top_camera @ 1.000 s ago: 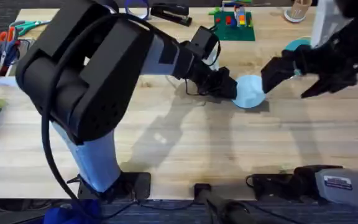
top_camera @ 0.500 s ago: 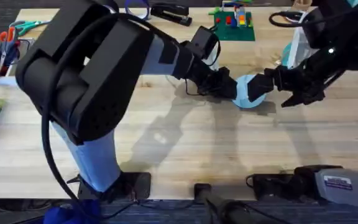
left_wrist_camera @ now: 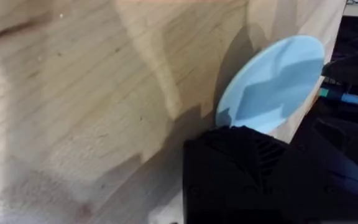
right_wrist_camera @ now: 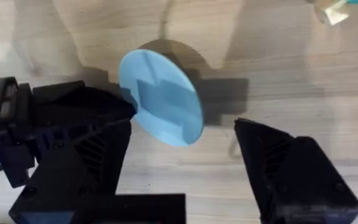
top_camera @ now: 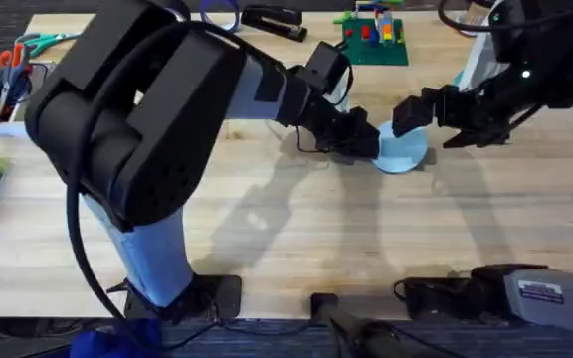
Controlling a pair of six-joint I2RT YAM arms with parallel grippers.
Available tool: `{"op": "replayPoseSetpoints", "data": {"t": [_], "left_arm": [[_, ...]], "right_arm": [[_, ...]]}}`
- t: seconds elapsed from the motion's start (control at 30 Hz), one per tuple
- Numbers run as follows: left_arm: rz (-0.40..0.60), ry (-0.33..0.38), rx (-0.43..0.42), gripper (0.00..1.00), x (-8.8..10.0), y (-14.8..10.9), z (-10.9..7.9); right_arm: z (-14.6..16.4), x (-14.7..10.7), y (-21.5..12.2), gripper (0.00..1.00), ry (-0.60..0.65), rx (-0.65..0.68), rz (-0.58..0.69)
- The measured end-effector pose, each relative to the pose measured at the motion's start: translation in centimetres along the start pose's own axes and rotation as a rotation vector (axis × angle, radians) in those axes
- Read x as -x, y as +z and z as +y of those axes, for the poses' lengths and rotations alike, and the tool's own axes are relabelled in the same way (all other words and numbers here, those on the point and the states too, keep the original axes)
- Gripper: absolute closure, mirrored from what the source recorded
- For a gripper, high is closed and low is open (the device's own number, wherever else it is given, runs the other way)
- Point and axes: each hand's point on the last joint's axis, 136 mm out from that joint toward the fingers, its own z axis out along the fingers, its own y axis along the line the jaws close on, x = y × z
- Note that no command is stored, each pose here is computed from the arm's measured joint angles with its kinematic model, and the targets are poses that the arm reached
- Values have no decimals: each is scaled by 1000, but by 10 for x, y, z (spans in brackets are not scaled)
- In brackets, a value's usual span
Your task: Pick up the plates from the table one by one and place each into a slot on the dish rack.
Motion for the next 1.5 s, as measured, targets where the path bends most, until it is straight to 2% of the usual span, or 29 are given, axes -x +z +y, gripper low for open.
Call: {"op": "replayPoseSetpoints", "data": {"t": [0.43, 0.87, 1.13, 1.5], "left_arm": [[0, 0, 0, 962, 0, 0, 0], [3, -13, 4, 961, 0, -1, 2], [3, -13, 4, 962, 0, -1, 2], [3, -13, 4, 961, -1, -1, 2]], "right_arm": [[4, -6, 39, 5, 86, 28, 125], [1, 4, 42, 5, 134, 85, 106], [-16, 16, 32, 7, 205, 217, 87], [-5, 3, 43, 7, 143, 358, 91]]}}
